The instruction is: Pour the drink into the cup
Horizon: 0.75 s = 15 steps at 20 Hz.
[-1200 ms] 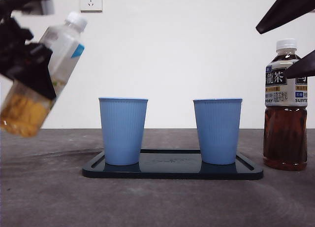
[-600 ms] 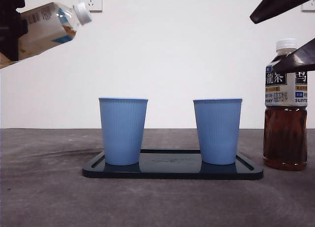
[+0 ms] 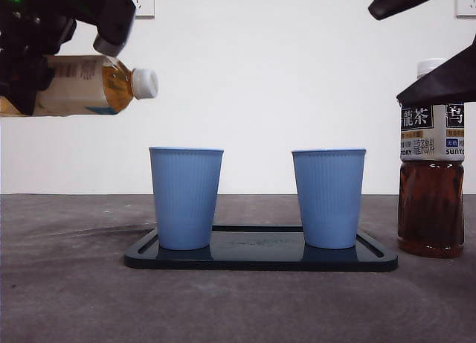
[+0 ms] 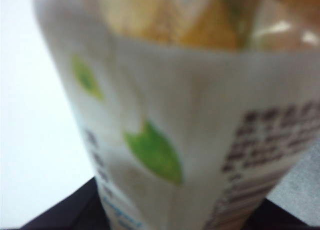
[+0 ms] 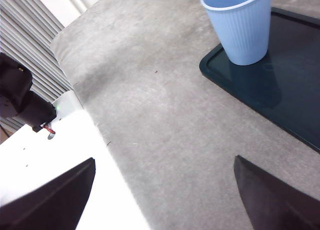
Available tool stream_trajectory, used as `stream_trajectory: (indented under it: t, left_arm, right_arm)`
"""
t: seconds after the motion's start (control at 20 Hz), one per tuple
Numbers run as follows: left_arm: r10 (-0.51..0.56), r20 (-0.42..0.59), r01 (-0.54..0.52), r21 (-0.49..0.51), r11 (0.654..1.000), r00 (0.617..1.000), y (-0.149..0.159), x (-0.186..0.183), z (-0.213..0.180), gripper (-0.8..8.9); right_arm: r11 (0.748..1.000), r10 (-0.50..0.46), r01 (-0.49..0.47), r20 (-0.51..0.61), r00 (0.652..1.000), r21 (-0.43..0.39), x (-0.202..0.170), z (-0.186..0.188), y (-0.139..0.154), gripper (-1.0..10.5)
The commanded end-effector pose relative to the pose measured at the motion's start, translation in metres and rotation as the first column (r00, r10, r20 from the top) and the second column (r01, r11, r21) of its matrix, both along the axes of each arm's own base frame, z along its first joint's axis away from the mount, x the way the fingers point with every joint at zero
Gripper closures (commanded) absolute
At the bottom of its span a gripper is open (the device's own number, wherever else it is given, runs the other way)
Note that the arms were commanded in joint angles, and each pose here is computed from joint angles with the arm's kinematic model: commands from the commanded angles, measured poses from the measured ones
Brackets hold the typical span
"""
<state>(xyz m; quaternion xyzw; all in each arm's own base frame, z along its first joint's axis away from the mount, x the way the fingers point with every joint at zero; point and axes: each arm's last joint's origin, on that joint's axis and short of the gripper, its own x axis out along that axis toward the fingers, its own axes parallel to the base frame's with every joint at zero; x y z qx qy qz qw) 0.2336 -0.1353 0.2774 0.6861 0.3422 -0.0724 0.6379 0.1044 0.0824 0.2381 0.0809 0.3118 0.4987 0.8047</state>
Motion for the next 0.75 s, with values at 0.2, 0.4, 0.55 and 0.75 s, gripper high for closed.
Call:
stream_trajectory:
  t: [0.2, 0.4, 0.55, 0.75]
  left_arm:
    - [-0.019, 0.072, 0.017, 0.027, 0.999, 0.997, -0.0107, 0.0065, 0.0098, 6.37]
    - [-0.039, 0.053, 0.035, 0.074, 0.997, 0.998, -0.0119, 0.0072, 0.0081, 6.37]
    - [-0.044, 0.055, 0.039, 0.087, 0.995, 0.998, -0.0126, 0.0079, 0.0083, 6.37]
    - [-0.043, 0.079, 0.033, 0.122, 0.992, 0.996, -0.0138, 0.0101, 0.0102, 6.38]
  right_arm:
    - [1.000, 0.028, -0.028, 0.030, 0.999, 0.006, -0.0005, 0.0054, 0.0028, 5.2]
    - [1.000, 0.028, -0.029, 0.030, 0.999, 0.006, -0.0005, 0.0054, 0.0028, 5.2]
    - [1.000, 0.029, -0.029, 0.030, 0.999, 0.006, -0.0006, 0.0054, 0.0028, 5.2]
    - [1.000, 0.029, -0.029, 0.030, 0.999, 0.006, -0.0006, 0.0054, 0.0028, 5.2]
